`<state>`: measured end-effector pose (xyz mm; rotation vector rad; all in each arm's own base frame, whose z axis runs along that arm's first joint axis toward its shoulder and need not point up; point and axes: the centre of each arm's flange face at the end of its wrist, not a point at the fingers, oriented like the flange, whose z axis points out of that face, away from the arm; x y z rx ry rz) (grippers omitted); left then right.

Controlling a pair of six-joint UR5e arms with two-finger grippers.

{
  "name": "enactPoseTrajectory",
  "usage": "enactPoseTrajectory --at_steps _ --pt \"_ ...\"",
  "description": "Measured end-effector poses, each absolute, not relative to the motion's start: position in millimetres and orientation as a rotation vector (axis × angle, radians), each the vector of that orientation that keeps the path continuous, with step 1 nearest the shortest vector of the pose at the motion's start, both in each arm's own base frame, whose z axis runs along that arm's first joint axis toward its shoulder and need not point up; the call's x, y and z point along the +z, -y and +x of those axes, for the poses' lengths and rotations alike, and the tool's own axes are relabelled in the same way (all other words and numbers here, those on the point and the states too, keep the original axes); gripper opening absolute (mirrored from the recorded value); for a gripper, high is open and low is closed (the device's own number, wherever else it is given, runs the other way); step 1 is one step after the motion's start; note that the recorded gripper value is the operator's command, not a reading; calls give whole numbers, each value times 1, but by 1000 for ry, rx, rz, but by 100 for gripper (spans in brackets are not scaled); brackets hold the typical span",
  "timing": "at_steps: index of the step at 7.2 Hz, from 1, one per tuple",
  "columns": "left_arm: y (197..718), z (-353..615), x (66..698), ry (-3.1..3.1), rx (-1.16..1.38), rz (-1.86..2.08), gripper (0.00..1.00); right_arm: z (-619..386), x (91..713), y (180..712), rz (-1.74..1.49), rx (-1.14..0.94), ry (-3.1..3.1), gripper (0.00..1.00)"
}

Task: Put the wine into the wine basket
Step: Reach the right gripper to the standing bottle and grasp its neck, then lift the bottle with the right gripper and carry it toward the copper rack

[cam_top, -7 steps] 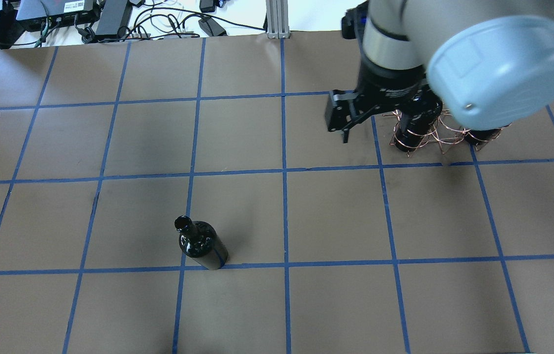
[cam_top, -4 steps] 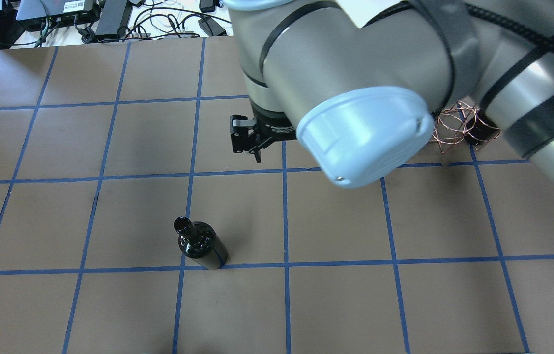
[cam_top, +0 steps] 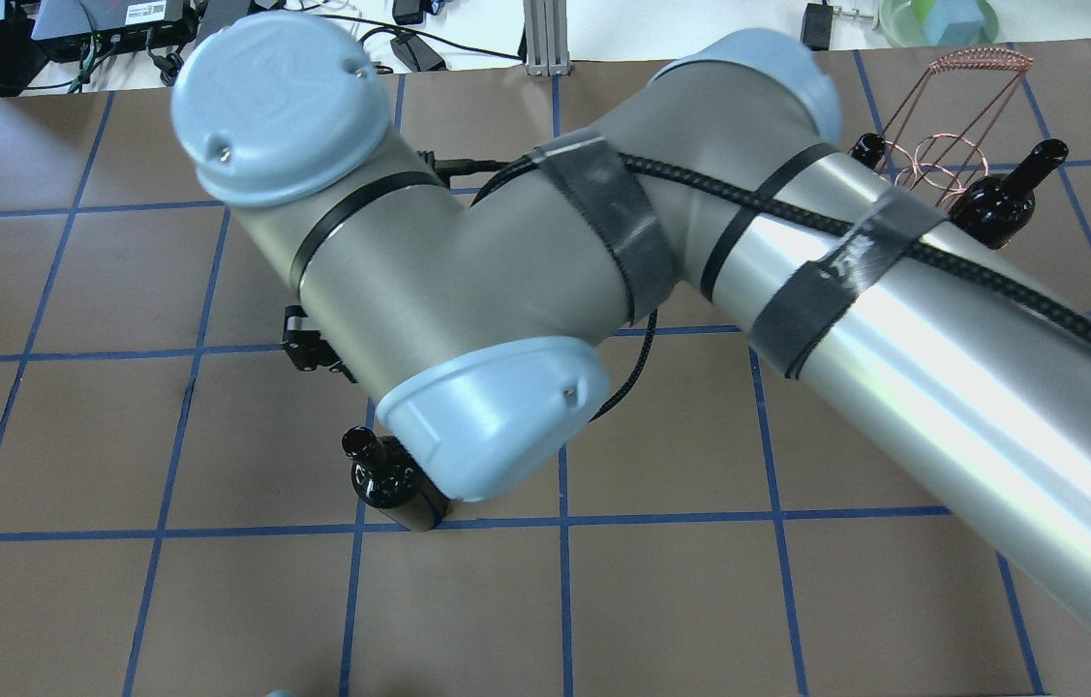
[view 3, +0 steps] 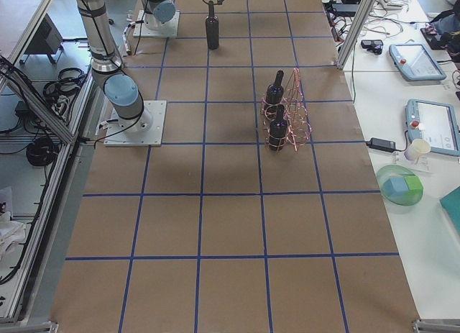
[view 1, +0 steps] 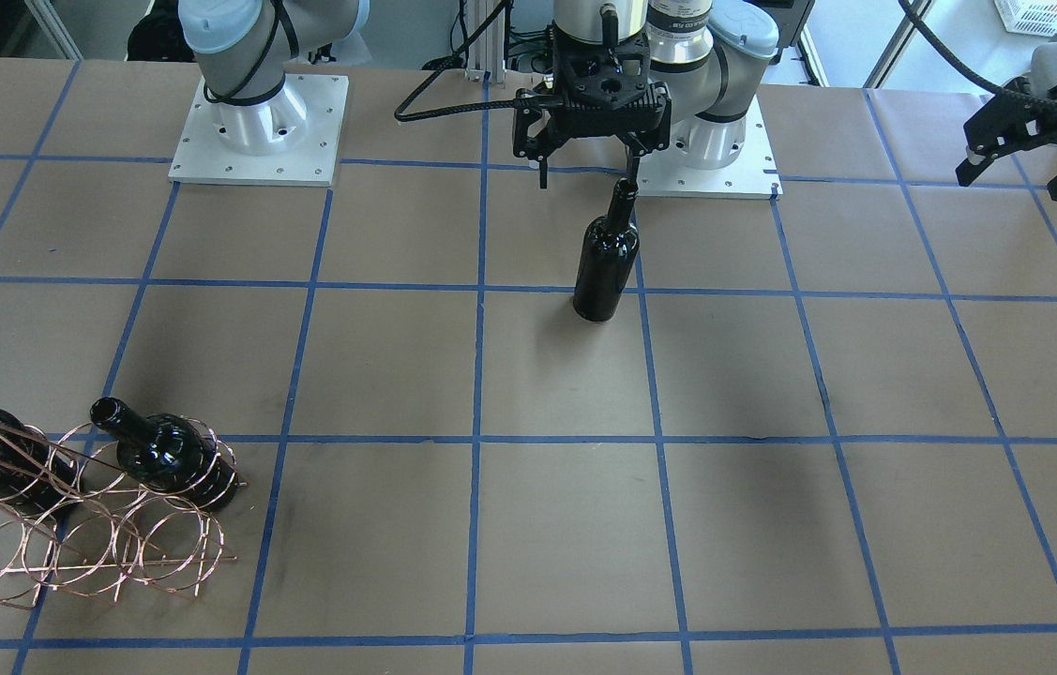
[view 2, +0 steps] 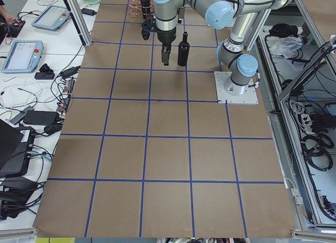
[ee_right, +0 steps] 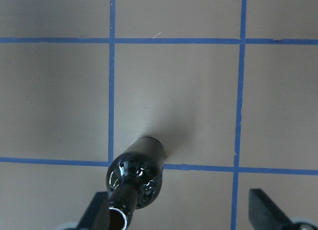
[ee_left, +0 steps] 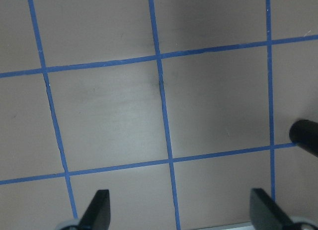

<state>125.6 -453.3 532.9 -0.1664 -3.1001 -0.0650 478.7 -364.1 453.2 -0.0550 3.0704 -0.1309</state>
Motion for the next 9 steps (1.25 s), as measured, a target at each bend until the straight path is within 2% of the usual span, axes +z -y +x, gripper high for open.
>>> enactPoseTrajectory --at_steps 6,7,9 --pt "452 127 525 3099 -95 -166 100 521 413 338 -102 -61 -3113 99" --pt "453 127 525 3098 -95 -166 100 527 401 339 -102 -41 -3124 89" --pt "452 127 525 3097 -95 -166 100 535 385 338 -115 -14 -3141 78"
